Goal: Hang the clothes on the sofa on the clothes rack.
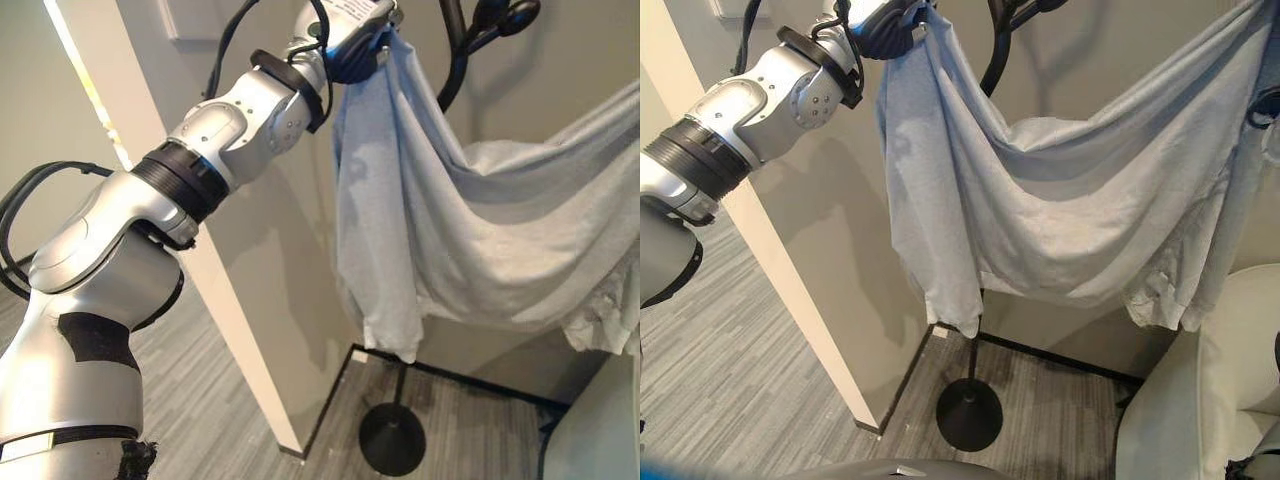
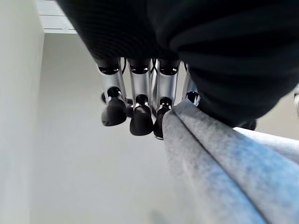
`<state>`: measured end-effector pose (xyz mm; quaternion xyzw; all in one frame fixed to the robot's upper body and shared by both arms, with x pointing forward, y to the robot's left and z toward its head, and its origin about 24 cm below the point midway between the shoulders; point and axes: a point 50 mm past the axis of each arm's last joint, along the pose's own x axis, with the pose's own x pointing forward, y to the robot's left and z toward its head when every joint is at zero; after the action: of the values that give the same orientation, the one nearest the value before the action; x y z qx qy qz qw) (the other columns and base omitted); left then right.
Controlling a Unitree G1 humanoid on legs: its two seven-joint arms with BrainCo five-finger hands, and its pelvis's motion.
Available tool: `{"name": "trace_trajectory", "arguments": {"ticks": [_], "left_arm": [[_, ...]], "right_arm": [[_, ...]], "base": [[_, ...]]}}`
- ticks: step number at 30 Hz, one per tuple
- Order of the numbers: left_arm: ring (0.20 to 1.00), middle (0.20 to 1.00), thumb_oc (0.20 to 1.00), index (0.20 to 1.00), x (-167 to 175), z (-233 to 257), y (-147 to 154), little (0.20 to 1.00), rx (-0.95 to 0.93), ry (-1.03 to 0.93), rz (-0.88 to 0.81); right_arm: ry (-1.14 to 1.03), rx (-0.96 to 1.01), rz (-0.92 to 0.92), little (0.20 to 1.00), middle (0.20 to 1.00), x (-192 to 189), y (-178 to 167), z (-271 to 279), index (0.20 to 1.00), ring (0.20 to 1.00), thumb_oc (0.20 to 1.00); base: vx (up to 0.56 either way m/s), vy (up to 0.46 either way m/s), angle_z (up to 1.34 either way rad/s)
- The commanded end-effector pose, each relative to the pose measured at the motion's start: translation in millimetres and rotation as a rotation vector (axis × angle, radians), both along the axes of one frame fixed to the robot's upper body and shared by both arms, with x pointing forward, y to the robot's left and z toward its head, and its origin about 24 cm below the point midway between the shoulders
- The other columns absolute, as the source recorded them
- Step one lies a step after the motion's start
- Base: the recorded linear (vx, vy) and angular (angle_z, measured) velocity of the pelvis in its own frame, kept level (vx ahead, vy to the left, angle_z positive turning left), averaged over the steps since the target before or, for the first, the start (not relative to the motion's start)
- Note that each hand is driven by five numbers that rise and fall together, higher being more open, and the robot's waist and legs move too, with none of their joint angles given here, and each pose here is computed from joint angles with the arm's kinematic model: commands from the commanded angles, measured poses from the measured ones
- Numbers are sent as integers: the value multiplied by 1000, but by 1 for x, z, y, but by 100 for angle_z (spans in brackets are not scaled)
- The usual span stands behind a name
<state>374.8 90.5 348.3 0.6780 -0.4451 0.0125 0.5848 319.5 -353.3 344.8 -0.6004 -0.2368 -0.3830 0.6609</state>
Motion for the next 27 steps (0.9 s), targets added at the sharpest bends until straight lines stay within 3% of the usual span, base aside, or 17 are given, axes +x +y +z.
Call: {"name": "trace_trajectory", "arguments": {"ticks": [1,14,27], "left_arm": [[200,200,200,200,7,24,30,200,-91,-86,140],[200,200,200,200,11,28,-1,200,-117,-71,99],[200,200,200,200,16,40,-2,200,-152,-68,157]], "right_arm": [[-68,-25,-43,200,200,-5,6,48,200,200,200],[110,-33,-134,200,200,25,20,47,200,200,200],[233,-100,-174,200,200,47,46,45,200,200,200]], "base": [[0,0,0],[-9,-24,0],[-26,-44,8]]}}
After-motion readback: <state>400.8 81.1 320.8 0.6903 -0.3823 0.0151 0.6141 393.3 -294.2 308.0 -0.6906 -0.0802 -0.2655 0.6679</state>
